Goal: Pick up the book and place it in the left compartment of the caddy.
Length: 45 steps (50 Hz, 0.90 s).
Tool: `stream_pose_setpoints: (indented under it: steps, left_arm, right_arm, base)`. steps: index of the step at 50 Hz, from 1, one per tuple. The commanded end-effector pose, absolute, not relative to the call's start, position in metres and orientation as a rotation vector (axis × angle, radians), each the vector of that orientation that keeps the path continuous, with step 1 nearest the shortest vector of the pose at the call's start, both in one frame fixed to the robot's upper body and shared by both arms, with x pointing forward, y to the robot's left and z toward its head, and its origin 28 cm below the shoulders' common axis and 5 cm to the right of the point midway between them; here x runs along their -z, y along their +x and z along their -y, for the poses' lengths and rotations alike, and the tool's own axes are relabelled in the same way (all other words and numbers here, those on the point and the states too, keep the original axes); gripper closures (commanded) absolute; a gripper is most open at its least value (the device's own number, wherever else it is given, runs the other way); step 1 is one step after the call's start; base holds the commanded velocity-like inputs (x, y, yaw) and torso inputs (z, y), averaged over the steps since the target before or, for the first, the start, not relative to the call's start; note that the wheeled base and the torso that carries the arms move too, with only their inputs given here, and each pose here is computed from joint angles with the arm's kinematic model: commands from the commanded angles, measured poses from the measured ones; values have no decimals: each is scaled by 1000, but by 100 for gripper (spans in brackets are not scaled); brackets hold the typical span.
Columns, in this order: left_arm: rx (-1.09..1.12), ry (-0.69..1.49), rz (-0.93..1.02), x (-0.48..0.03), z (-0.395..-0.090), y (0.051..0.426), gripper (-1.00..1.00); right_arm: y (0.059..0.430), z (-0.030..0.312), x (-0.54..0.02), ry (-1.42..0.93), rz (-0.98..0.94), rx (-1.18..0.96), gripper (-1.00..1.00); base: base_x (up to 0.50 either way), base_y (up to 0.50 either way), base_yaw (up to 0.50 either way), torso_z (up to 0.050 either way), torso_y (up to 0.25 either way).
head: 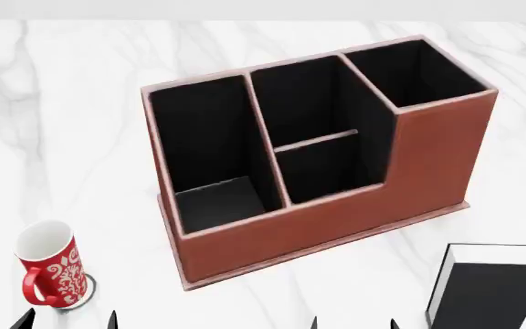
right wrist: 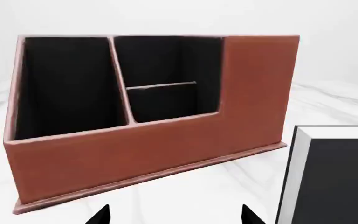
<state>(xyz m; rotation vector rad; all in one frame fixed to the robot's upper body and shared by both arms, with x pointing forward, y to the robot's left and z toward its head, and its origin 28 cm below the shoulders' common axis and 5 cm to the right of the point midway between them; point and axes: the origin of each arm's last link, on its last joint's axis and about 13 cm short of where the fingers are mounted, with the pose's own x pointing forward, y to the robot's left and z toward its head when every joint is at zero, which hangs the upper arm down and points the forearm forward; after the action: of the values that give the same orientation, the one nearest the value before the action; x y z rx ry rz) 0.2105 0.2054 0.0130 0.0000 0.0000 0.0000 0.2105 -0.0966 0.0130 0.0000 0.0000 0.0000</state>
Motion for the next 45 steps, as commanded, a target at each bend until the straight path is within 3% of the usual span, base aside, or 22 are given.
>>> stream_pose_setpoints:
  steps: [1, 9, 10, 12, 45]
  left_arm:
    - [3, -3, 1, -13, -205, 210, -100]
    - [7, 1, 3, -14, -205, 210, -100]
    - [23, -25, 24, -23, -205, 204, -100]
    - [-1, 4, 0, -12, -205, 211, -100]
    - [-1, 7, -2, -11, -206, 211, -100]
  right_arm:
    - [211, 96, -13, -2, -4, 0, -100]
    - [209, 95, -15, -4, -4, -8, -100]
    - [210, 80, -48, -146, 138, 48, -100]
    - [211, 96, -12, 0, -2, -1, -100]
    - [211, 90, -25, 48, -76, 53, -100]
  base:
    - [0, 0, 0, 0, 0]
    - [0, 0, 0, 0, 0]
    - [0, 0, 0, 0, 0]
    - [0, 0, 0, 0, 0]
    - [0, 0, 0, 0, 0]
